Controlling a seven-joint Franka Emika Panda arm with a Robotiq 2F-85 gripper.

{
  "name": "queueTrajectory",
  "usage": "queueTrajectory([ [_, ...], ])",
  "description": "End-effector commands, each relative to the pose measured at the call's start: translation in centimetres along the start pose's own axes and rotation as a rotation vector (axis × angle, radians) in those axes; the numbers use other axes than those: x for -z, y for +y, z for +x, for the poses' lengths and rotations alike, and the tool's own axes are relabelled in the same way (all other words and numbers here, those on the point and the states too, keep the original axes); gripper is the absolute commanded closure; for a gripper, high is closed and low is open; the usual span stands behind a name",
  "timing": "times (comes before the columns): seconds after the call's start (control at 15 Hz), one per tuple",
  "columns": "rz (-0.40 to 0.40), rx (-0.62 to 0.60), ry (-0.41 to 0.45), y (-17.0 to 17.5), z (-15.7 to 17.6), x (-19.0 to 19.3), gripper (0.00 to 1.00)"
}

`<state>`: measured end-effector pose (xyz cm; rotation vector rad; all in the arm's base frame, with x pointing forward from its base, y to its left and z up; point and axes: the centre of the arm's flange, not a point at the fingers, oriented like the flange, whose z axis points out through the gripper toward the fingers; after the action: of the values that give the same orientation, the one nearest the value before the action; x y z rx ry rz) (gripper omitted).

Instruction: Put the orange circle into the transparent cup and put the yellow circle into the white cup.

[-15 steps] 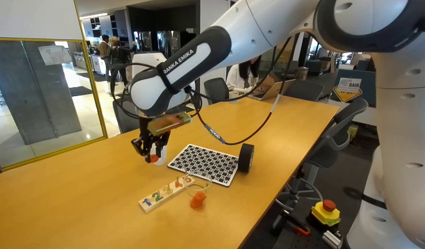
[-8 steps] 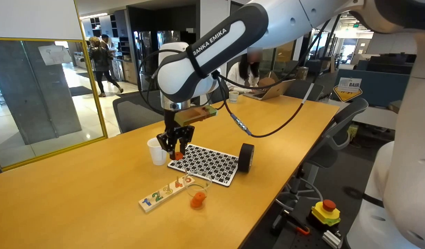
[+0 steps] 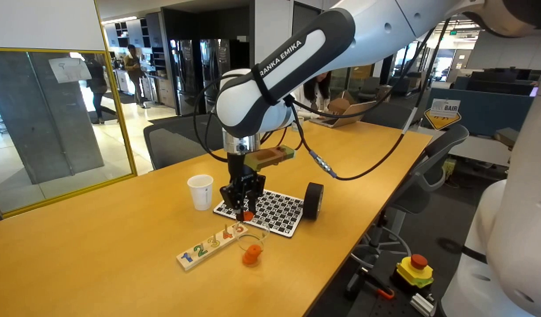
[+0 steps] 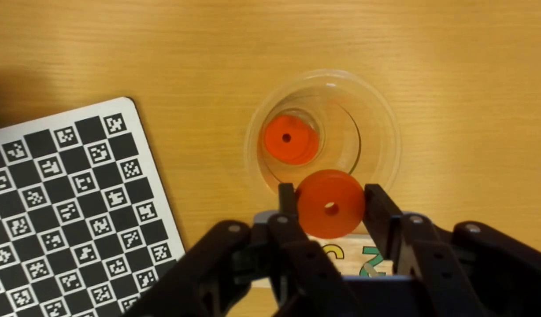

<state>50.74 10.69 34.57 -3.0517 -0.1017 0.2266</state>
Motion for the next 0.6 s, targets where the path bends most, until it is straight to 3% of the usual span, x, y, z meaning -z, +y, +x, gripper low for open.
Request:
queueTrajectory([
  [0.0, 0.047, 0.043, -0.033, 0.3, -1.24, -0.29, 0.81],
  [0.27, 0.057, 0.062, -0.058, 0.31, -1.61, -0.91, 0.81],
  [0.33, 0.057, 0.055, -0.064, 0.39, -1.64, -1.03, 0.76],
  [0.4, 0.057, 0.041, -0.069, 0.42, -1.67, -1.08, 0.33],
  [0.53, 0.022, 0.009, -0.047, 0.44, -1.79, -1.21, 0.27],
])
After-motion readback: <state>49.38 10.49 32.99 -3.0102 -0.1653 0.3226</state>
